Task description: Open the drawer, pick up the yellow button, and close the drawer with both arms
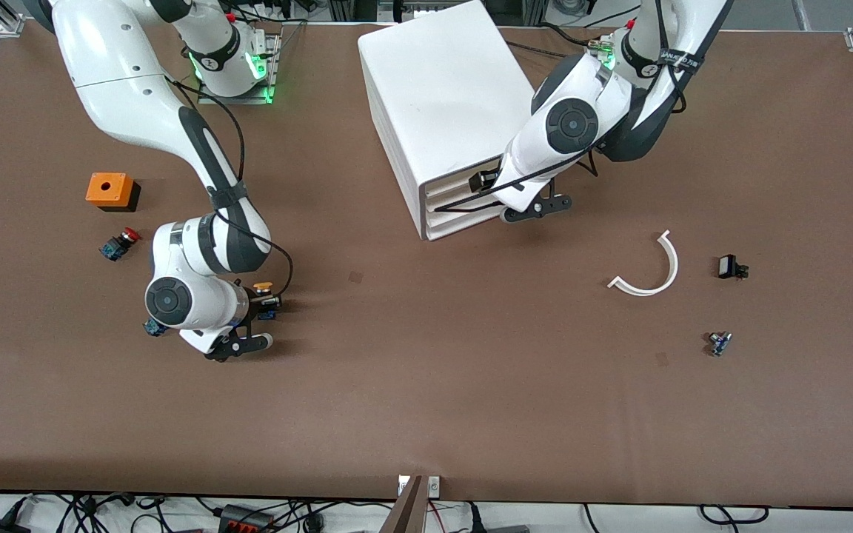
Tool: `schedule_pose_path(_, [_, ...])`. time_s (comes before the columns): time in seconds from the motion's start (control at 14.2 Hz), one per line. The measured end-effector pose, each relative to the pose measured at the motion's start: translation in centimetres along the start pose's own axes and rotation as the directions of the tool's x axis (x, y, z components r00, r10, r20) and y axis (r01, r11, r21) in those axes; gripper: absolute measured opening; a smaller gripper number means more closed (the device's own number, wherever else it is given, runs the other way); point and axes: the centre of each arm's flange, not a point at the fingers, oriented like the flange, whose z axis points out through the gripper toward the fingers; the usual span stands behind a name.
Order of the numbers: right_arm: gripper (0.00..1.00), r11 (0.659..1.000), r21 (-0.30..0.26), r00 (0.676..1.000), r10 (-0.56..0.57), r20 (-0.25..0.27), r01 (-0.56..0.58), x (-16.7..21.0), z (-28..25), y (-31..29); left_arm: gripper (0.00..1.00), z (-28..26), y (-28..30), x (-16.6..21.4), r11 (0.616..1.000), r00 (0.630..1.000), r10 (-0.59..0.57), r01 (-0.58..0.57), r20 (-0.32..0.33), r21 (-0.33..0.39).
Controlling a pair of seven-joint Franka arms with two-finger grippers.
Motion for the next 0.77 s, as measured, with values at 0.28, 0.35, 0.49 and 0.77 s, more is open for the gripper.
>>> schedule_pose_path(0.28, [0.95,1.000,0.000,0.999,0.002,-0.047,-0.002,0.6,-2.9,0.2,1.00,0.2,-0.1,-0.2,1.000,1.000,0.002,-0.002,0.014,0.014])
schedule_pose_path(0.35, [1.00,1.000,0.001,0.998,0.002,-0.059,-0.002,0.6,-4.5,0.2,1.00,0.2,-0.1,-0.3,1.000,1.000,0.002,-0.002,0.014,0.014])
schedule_pose_path(0.49, [1.00,1.000,0.003,0.998,0.001,-0.057,-0.001,0.2,-8.4,0.2,1.00,0.2,-0.1,-0.3,1.000,1.000,0.002,-0.002,0.014,0.014])
schedule_pose_path(0.77, [1.00,1.000,-0.005,1.000,0.026,0.002,-0.026,-2.3,-16.6,1.8,1.00,0.2,0.0,-0.4,1.000,1.000,0.004,-0.004,0.014,0.013])
